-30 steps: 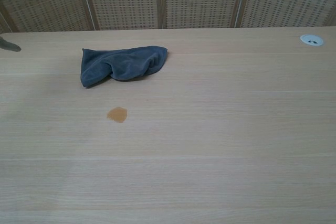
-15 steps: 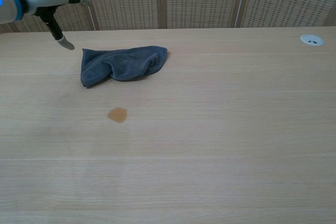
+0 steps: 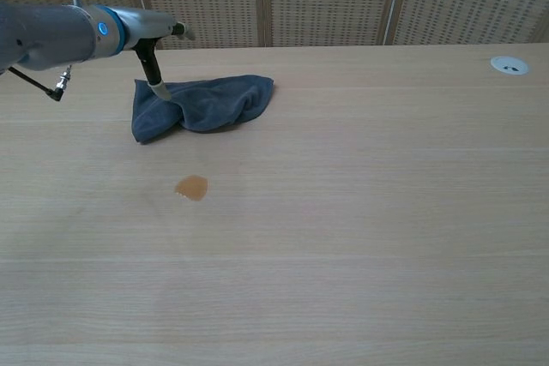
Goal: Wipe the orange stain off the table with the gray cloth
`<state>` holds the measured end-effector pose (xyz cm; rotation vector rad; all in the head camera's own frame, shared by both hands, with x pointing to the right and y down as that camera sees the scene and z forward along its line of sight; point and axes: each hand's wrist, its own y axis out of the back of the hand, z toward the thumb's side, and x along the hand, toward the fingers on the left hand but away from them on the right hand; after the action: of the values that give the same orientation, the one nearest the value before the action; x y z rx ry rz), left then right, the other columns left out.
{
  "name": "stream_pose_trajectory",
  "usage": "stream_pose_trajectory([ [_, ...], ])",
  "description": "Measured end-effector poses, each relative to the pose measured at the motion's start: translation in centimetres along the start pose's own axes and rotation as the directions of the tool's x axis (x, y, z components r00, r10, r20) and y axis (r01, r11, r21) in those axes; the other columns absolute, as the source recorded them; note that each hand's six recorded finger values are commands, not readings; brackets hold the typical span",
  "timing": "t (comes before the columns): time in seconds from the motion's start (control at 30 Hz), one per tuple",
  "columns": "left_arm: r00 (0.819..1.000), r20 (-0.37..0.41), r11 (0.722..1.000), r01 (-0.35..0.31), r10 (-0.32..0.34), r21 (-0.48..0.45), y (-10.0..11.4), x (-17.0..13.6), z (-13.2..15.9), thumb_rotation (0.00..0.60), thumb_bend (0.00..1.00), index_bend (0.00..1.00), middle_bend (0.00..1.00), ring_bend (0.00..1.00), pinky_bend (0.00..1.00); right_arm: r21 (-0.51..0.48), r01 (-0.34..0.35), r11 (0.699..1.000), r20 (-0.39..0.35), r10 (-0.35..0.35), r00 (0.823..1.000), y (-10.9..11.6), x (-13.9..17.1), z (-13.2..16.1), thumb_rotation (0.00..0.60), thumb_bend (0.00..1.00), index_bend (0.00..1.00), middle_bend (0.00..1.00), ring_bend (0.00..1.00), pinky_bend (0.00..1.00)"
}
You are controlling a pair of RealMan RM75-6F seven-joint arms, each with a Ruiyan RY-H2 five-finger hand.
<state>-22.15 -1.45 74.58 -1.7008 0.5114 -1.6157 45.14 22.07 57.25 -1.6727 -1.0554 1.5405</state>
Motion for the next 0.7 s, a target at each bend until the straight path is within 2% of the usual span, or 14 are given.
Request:
stream_pose_trajectory([
  [0.4,0.998,-0.004,0.998,0.062,-0.062,0.03,-2.3,2.5,1.9,0.6,0.0,0.0,0.0,0.0,0.0,-0.015,0.005,1.0,0.01,-0.005,1.0,0.3,-0.2,-0.4,0.6,0.0,0.0,0.0,0.0,0.0],
  [0.7,0.997,0.006,0.995,0.077,-0.077,0.06,-3.2,3.2,3.2,0.6,0.01,0.0,0.0,0.0,0.0,-0.017,0.014,1.0,0.012,-0.013,1.0,0.5,-0.3,-0.4,0.6,0.0,0.0,0.0,0.0,0.0],
])
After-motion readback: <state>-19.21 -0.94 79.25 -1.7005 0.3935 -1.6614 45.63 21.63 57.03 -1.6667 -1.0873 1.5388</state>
